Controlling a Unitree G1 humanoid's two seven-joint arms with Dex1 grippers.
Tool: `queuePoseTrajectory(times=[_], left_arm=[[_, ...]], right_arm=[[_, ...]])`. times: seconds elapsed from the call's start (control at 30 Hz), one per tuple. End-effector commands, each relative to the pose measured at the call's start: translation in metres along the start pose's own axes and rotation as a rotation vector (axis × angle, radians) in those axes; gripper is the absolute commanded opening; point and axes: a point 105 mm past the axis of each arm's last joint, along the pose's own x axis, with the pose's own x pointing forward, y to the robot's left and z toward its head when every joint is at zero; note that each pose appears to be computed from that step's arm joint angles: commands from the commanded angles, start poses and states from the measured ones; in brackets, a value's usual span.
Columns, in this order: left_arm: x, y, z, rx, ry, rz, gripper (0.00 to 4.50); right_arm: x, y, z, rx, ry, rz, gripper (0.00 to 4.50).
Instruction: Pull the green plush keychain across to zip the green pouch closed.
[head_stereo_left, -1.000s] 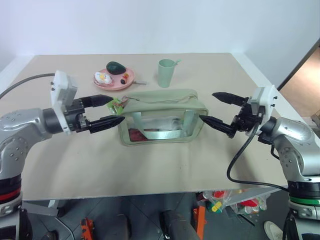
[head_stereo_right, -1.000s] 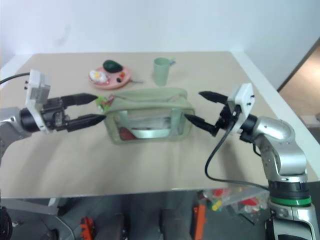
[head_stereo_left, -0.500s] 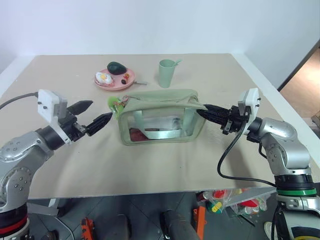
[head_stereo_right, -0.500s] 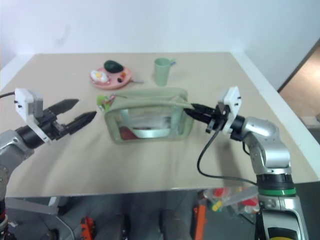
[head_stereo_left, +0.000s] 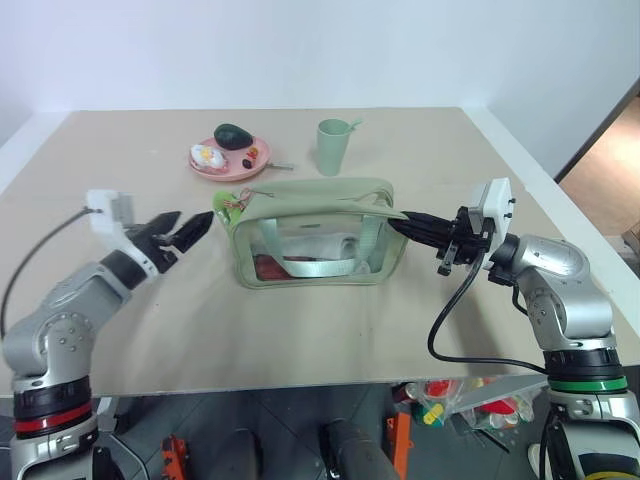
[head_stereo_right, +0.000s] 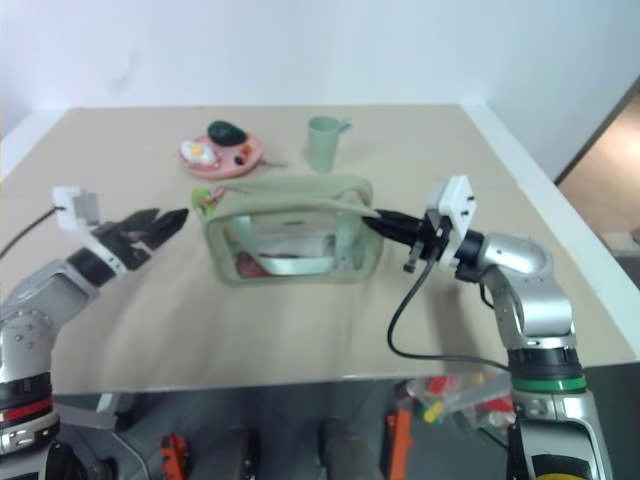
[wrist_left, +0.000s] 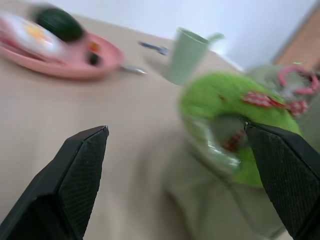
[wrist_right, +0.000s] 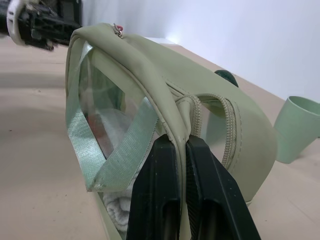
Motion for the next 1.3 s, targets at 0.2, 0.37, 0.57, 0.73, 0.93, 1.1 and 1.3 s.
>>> queuePoseTrajectory(times=[0.2, 0.37, 0.57, 0.73, 0.93, 1.1, 1.3], left_arm=[[0.025, 0.003, 0.007, -0.053, -0.051, -0.076, 4.26], [0.032, -0.001, 0.008, -0.05, -0.066, -0.114, 2.7], [0.021, -0.008, 0.023, -0.049, -0.11, -0.15, 0.58], [0.009, -0.021, 0.043, -0.025, -0.136, -0.186, 0.01], [0.011, -0.06, 0.086, 0.036, -0.199, -0.309, 0.01], [0.037, -0.1, 0.089, 0.131, -0.147, -0.421, 0.01], [0.069, -0.133, 0.061, 0.22, -0.038, -0.496, 0.01]], right_arm=[[-0.003, 0.002, 0.015, -0.052, -0.024, -0.02, 0.0], [-0.005, 0.004, 0.014, -0.057, -0.018, -0.025, 0.0], [-0.008, 0.005, 0.013, -0.057, -0.008, -0.035, 0.0], [-0.011, 0.004, 0.012, -0.055, 0.001, -0.041, 0.0], [-0.014, 0.003, 0.009, -0.053, 0.013, -0.043, 0.0], [-0.015, 0.003, 0.007, -0.052, 0.021, -0.043, 0.0], [-0.017, 0.003, 0.006, -0.055, 0.024, -0.048, 0.0]])
